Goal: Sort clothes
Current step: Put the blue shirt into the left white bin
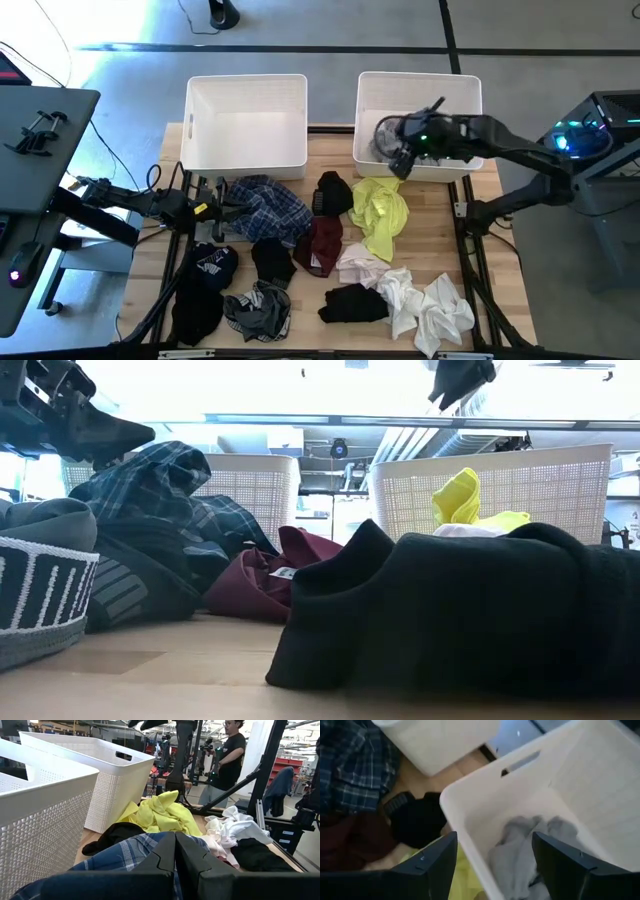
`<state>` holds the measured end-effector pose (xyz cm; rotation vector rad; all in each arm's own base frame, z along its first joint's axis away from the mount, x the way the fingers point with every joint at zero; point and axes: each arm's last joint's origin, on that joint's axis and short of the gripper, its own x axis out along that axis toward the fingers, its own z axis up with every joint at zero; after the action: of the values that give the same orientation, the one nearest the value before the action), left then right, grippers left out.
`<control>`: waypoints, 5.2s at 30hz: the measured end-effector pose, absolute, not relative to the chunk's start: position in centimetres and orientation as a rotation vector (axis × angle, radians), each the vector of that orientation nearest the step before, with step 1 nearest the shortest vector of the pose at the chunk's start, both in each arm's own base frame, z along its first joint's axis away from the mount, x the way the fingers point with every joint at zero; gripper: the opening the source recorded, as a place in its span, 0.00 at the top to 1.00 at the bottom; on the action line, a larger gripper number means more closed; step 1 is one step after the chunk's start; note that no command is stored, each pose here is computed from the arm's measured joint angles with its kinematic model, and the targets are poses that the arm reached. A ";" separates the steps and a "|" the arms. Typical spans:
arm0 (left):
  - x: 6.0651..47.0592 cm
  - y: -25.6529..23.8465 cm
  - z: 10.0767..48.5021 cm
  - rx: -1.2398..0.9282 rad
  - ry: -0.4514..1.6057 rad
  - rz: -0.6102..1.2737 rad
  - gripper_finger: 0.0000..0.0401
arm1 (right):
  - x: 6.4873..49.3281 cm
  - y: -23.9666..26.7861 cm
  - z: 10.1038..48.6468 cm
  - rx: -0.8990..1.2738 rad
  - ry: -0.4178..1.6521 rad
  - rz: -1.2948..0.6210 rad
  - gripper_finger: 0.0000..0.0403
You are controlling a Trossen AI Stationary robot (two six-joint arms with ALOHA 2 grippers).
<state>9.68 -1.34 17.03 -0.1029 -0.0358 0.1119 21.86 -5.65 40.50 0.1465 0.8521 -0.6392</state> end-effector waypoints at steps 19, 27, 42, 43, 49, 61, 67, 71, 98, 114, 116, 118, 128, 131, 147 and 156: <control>9.7 -1.3 17.0 -0.103 -0.036 0.112 1.00 | 21.4 5.3 39.3 0.102 0.734 -0.535 0.40; 9.7 -1.3 17.0 -0.103 -0.036 0.112 1.00 | 21.5 10.5 31.6 -0.071 0.652 -0.489 0.40; 9.1 -1.5 20.2 -0.284 -0.356 -0.018 1.00 | 23.4 11.1 23.4 -0.008 0.182 -0.366 0.40; 9.0 -1.7 20.5 -0.254 -0.389 -0.087 1.00 | 23.3 11.1 23.4 -0.014 0.155 -0.359 0.40; 9.1 -2.9 21.9 -0.140 -0.509 -0.265 1.00 | 23.0 11.3 23.2 -0.054 0.102 -0.287 0.40; 15.5 -5.9 26.1 0.109 0.114 -0.012 1.00 | 23.0 11.4 23.2 0.027 0.094 -0.277 0.40; 17.8 -6.9 28.1 0.164 0.291 -0.008 0.99 | 23.3 11.5 22.6 0.055 0.108 -0.281 0.40; 18.4 -7.0 29.5 0.167 0.471 0.067 0.91 | 23.7 11.7 21.7 0.071 0.131 -0.285 0.40; 21.6 -4.5 19.5 0.212 1.099 0.516 0.33 | 25.0 11.6 20.2 0.105 0.122 -0.312 0.40; 23.7 -3.8 13.8 0.031 1.219 0.384 0.96 | 25.1 11.6 20.4 0.117 0.111 -0.294 0.40; 23.9 -3.8 14.7 0.012 1.207 0.372 0.96 | 25.1 11.6 20.4 0.120 0.108 -0.293 0.40; 24.1 -3.9 16.0 0.014 1.200 0.374 0.96 | 25.1 11.6 20.4 0.121 0.106 -0.294 0.40; 23.9 -4.4 28.6 0.098 0.821 0.374 0.99 | 25.1 11.6 20.5 0.126 0.099 -0.293 0.40; 23.3 -4.4 32.5 0.157 0.682 0.394 1.00 | 25.1 11.6 20.6 0.122 0.096 -0.293 0.40; 19.7 -0.8 49.1 0.717 0.336 0.762 1.00 | 25.3 11.2 20.6 0.122 0.095 -0.313 0.40; 19.4 5.4 45.6 0.718 0.605 0.922 1.00 | 25.3 11.2 20.6 0.127 0.094 -0.313 0.40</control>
<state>19.42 5.38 45.61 0.7181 0.6050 0.9225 25.31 11.18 20.57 0.1272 0.0943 -0.3128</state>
